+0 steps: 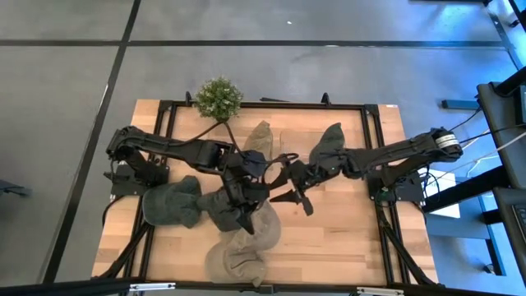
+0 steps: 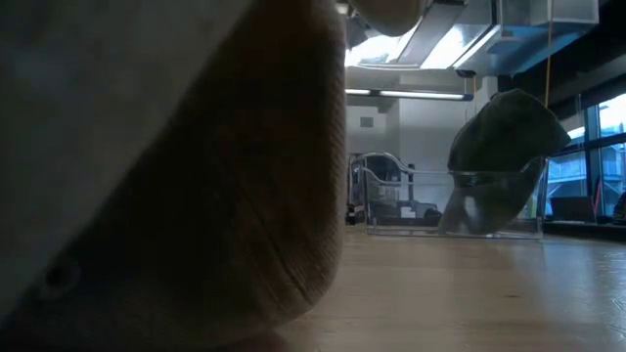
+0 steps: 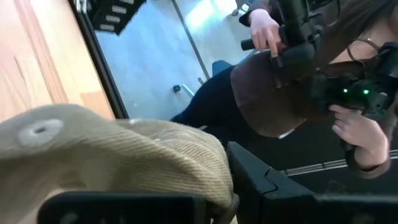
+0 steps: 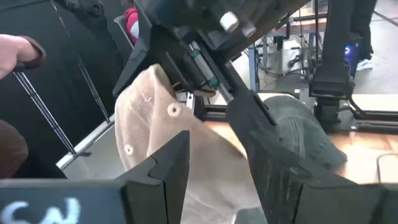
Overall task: Pick & Place hat
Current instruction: Put the right brown cap into the left transparent bin
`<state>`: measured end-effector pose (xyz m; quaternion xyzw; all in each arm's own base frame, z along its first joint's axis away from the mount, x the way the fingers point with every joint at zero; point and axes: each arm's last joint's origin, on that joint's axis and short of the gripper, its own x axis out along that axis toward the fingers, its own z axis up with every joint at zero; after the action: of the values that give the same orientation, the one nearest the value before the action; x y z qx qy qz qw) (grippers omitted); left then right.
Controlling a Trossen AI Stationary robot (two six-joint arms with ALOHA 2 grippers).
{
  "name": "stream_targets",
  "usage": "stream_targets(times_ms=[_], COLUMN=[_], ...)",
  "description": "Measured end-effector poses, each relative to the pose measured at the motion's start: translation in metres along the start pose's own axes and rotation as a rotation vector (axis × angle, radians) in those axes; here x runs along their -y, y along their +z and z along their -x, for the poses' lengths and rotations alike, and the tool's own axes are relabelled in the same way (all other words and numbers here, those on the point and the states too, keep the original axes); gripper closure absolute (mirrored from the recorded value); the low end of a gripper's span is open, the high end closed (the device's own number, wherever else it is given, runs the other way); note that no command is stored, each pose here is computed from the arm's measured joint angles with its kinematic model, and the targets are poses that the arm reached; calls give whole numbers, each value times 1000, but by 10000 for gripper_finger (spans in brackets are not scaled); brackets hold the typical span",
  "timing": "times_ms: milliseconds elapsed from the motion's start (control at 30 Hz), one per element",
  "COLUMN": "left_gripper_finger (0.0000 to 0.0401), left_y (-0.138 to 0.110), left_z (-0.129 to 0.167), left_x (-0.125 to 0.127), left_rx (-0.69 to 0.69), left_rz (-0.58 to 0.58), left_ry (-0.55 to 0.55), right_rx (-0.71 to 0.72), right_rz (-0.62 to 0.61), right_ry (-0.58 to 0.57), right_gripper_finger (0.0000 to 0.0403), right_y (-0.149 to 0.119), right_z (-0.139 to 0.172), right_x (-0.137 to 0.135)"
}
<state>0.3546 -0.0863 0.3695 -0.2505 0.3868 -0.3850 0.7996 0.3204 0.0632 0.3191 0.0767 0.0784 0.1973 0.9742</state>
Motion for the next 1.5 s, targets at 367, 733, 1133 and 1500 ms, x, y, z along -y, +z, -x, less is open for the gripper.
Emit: stream_targets(times_ms=[367,733,1133,1500], left_gripper_finger=[371,371,371,371], left_y=[0,3,14,13], left_z=[0,4,11,14], left_x=[1,-3,-10,-11], left_rx=[1,31,147,125], left_rz=[-21,-23,-91,-51], left_ry=[-2,21,135,90], right_rx=[50,52,33,10], right_rz=[18,21,18,13], right_ry=[78,89,124,160], right_gripper_finger=[242,242,242,242], right_y=[0,0,-6,-8], right_z=[-7,-9,-15,-15], right_x=[0,-2,-8,-15])
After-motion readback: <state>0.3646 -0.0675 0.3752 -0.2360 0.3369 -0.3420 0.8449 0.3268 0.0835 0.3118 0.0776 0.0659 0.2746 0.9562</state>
